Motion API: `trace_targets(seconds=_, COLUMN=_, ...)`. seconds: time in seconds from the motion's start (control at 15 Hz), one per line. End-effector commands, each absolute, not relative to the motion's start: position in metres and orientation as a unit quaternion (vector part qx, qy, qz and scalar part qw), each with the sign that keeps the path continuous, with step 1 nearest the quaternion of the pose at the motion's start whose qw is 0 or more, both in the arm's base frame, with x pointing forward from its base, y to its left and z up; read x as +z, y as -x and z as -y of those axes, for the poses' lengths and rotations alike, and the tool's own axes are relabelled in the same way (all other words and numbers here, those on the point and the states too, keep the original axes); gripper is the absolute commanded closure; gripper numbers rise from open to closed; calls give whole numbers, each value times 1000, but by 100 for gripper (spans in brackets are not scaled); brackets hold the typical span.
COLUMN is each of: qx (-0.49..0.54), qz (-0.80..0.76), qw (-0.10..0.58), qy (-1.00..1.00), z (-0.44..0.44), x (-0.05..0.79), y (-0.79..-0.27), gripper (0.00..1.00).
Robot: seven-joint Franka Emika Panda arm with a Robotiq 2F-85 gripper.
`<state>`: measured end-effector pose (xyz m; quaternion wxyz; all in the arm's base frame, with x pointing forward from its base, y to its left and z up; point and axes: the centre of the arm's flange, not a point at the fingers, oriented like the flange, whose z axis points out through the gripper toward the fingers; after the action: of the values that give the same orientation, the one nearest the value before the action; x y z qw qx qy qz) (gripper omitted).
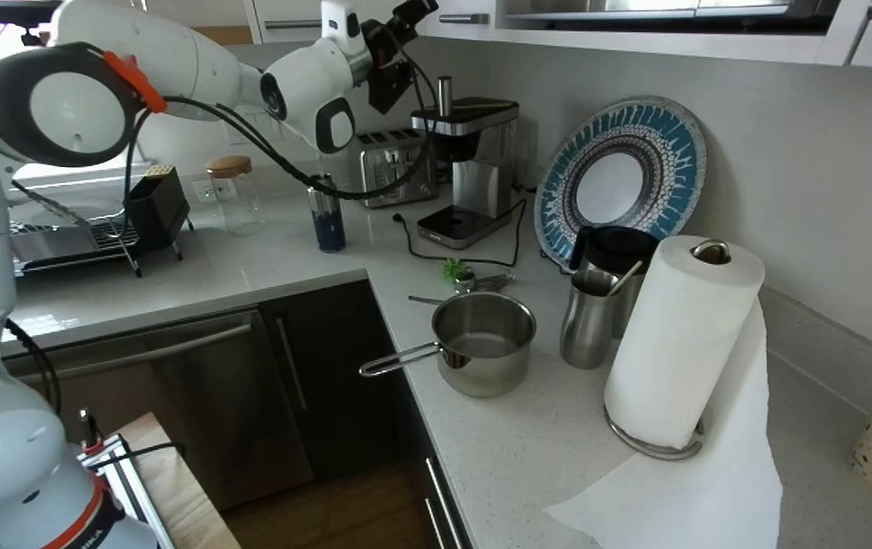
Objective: Pick up the silver object from the bottom of the coffee machine and put it on top of the coffee machine
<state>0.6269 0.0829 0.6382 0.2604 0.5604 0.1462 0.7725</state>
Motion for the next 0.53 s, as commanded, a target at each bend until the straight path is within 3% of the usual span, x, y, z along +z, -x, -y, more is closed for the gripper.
trace_targets(seconds=0.0, qx=720, qz=-210, qw=294, qy=-593, z=-72, x=636, y=-545, gripper=0)
trace_targets(seconds=0.47, qx=644, qz=-335, qw=295, qy=-621, z=-71, x=647, y=-472, gripper=0)
